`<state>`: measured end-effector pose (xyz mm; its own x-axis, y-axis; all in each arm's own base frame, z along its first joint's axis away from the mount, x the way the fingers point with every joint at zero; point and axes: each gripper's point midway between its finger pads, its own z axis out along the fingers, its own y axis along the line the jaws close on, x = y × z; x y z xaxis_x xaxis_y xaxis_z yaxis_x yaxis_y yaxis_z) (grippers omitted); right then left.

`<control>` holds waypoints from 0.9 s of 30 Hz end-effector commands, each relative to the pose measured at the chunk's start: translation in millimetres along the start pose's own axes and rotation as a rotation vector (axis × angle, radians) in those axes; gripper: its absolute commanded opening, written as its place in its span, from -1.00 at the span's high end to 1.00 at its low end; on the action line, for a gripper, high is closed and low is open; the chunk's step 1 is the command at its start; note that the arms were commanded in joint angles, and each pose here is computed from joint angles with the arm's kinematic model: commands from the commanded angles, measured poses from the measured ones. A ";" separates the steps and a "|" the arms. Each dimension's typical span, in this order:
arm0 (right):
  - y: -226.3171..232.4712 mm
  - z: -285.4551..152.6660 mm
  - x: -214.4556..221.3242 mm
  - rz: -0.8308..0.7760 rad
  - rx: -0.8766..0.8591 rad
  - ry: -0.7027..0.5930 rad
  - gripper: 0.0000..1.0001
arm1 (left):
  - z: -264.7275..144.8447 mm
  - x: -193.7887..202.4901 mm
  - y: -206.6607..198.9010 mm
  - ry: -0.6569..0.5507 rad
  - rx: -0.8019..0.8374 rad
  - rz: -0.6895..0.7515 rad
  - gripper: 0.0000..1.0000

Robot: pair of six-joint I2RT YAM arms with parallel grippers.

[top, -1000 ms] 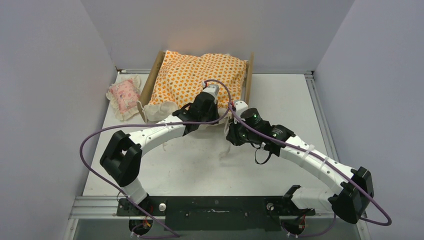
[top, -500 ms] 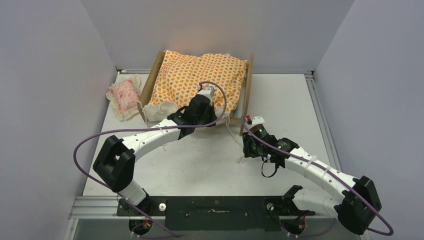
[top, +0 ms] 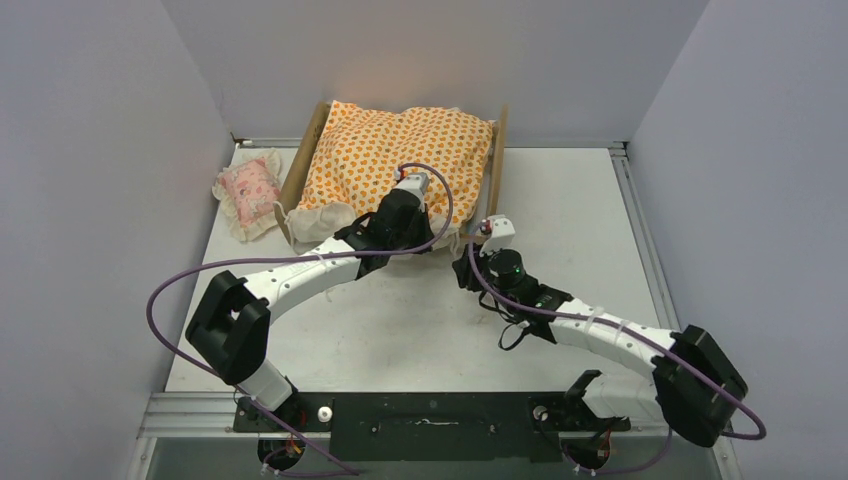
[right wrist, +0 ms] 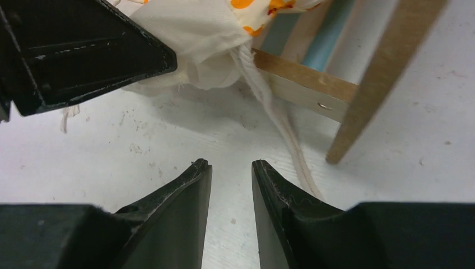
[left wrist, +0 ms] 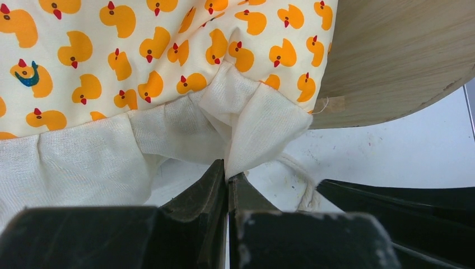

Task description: Set up the pet bed

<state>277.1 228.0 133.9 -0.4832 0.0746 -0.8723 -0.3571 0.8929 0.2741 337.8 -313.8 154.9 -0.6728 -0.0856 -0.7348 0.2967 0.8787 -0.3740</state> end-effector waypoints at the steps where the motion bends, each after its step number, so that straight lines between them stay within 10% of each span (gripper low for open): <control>1: 16.5 28.4 -41.3 0.050 0.004 -0.197 0.33 | -7.6 -36.6 -14.0 -0.091 0.037 -0.024 1.00; 18: -10.6 87.7 -13.7 0.046 0.176 -0.198 0.37 | -1.0 -45.0 -10.5 -0.070 0.049 -0.016 1.00; 27: -7.8 83.0 -3.7 0.008 0.157 -0.134 0.89 | -3.9 -45.9 -2.5 -0.074 0.041 -0.006 1.00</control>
<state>342.1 247.5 67.4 -0.4181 0.0931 -0.9036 -0.1846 0.9652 0.1849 356.3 -312.5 172.7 -0.6594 -0.1100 -0.7437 0.3010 0.8679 -0.3952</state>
